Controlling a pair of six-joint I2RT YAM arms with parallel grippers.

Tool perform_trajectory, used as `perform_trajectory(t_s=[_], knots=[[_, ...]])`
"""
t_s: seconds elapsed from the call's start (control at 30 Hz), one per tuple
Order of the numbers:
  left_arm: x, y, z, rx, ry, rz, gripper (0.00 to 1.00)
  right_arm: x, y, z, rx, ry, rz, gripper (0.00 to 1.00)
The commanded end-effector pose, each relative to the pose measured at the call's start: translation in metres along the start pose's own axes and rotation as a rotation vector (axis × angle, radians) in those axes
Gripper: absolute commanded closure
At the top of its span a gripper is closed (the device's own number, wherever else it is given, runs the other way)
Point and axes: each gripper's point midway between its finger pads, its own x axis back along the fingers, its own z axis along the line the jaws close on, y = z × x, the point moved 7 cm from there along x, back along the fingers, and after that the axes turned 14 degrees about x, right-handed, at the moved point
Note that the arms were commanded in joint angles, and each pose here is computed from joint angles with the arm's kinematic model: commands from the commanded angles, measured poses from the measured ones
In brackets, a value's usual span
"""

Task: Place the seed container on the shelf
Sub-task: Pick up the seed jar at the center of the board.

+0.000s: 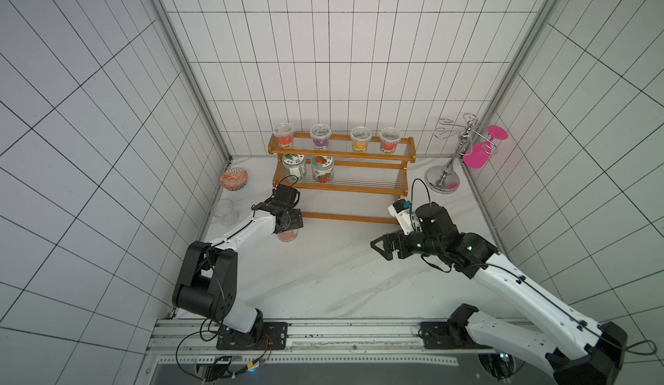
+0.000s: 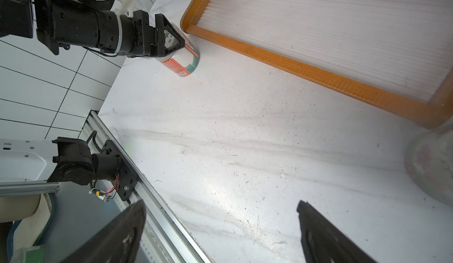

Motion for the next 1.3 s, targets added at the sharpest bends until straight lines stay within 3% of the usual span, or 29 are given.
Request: perform_trajectory(t_s=[0.0, 0.2, 0.4, 0.63, 0.83, 1.03, 1.27], knots=[[0.005, 0.01, -0.006, -0.006, -0.022, -0.021, 0.19, -0.006, -0.008, 0.001, 0.019, 0.023, 0.016, 0.01], [0.025, 0.01, -0.007, -0.019, -0.054, -0.023, 0.26, -0.006, -0.004, 0.006, 0.049, 0.066, -0.021, 0.01], [0.077, 0.004, -0.021, -0.113, -0.118, -0.05, 0.29, -0.004, 0.006, 0.015, 0.128, 0.143, -0.117, 0.01], [0.158, -0.013, -0.042, -0.344, -0.392, -0.03, 0.33, -0.001, 0.016, 0.03, 0.316, 0.258, -0.257, 0.02], [0.22, -0.034, -0.056, -0.57, -0.551, -0.035, 0.33, -0.006, 0.026, 0.039, 0.417, 0.341, -0.318, 0.02], [0.256, -0.055, -0.062, -0.751, -0.702, 0.061, 0.35, -0.009, 0.031, 0.056, 0.566, 0.391, -0.39, 0.02], [0.273, -0.078, -0.066, -0.903, -0.824, 0.134, 0.35, -0.01, 0.03, 0.084, 0.735, 0.428, -0.434, 0.01]])
